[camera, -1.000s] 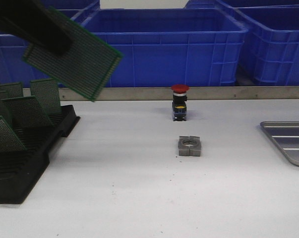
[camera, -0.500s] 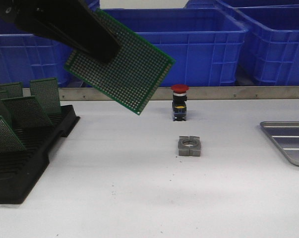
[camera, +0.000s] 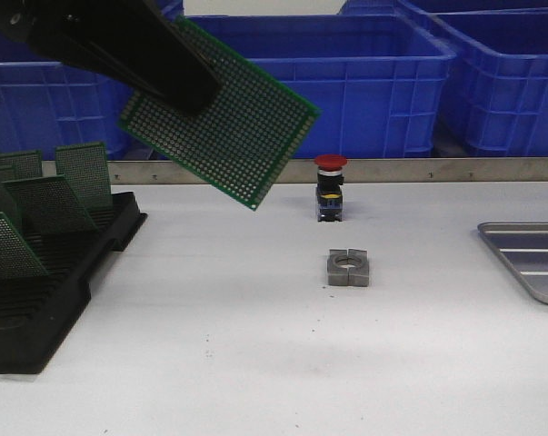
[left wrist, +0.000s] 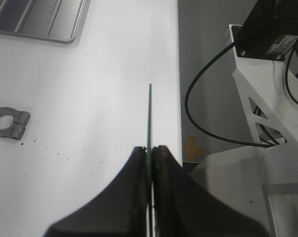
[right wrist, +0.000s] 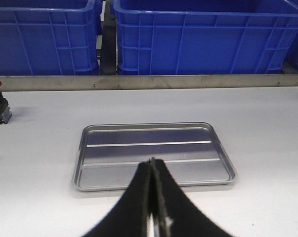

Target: Place circuit board on tray

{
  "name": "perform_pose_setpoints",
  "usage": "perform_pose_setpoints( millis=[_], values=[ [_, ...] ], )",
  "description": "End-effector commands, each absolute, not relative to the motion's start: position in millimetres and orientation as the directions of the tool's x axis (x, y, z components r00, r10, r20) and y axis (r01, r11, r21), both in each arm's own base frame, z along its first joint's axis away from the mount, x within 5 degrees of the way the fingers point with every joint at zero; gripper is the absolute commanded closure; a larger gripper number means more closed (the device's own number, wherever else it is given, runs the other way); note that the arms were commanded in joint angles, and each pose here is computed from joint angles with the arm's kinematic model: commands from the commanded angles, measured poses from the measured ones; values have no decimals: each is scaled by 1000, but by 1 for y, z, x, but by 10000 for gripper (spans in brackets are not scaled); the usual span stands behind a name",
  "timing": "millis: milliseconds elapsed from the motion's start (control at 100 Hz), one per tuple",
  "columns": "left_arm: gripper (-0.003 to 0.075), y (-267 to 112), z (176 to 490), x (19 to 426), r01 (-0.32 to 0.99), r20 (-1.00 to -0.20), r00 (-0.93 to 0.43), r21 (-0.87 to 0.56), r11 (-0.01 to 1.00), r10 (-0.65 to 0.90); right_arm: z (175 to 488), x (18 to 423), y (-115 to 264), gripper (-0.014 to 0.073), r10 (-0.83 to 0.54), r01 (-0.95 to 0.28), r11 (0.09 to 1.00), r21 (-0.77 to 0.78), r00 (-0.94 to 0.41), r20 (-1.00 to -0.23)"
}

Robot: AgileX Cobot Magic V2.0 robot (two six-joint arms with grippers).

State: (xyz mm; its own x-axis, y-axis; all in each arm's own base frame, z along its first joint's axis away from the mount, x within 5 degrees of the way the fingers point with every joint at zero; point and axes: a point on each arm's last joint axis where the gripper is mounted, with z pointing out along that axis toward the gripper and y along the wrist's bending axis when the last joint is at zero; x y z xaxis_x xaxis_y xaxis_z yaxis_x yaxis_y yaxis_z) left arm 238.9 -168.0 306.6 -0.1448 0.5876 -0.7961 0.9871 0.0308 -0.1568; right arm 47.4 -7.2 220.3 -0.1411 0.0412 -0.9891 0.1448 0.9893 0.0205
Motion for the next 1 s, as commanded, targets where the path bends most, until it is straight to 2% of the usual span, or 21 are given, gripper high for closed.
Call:
perform_pose_setpoints(
  millis=[0,140,260,450,530,640,740,870,990],
  values=[
    [737,-173,329,233,990,-848,-128,-137,21,514,253,44,-7,653,37,148,989,17,-130,-991],
    [737,-173,329,233,990,-848,-128,-137,21,514,274,47,-5,653,108,137,988,72,-284,-953],
    [737,-173,329,233,990,-848,-128,-137,21,514,284,58,-1,653,181,122,982,142,-425,-887],
    [737,-173,329,233,990,-848,-128,-137,21,514,289,89,4,627,252,76,966,248,-504,-826],
    [737,-173,329,233,990,-848,-128,-137,21,514,291,101,9,535,289,31,949,315,-488,-823],
    [737,-173,329,233,990,-848,-128,-137,21,514,294,114,16,279,304,-61,925,376,-475,-826],
    [737,-173,329,233,990,-848,-128,-137,21,514,295,123,26,123,273,-188,895,405,-488,-829],
    [737,-173,329,233,990,-848,-128,-137,21,514,294,134,41,108,172,-404,820,404,-500,-849],
    [737,-173,329,233,990,-848,-128,-137,21,514,294,142,52,108,67,-611,714,343,-428,-901]
  ],
)
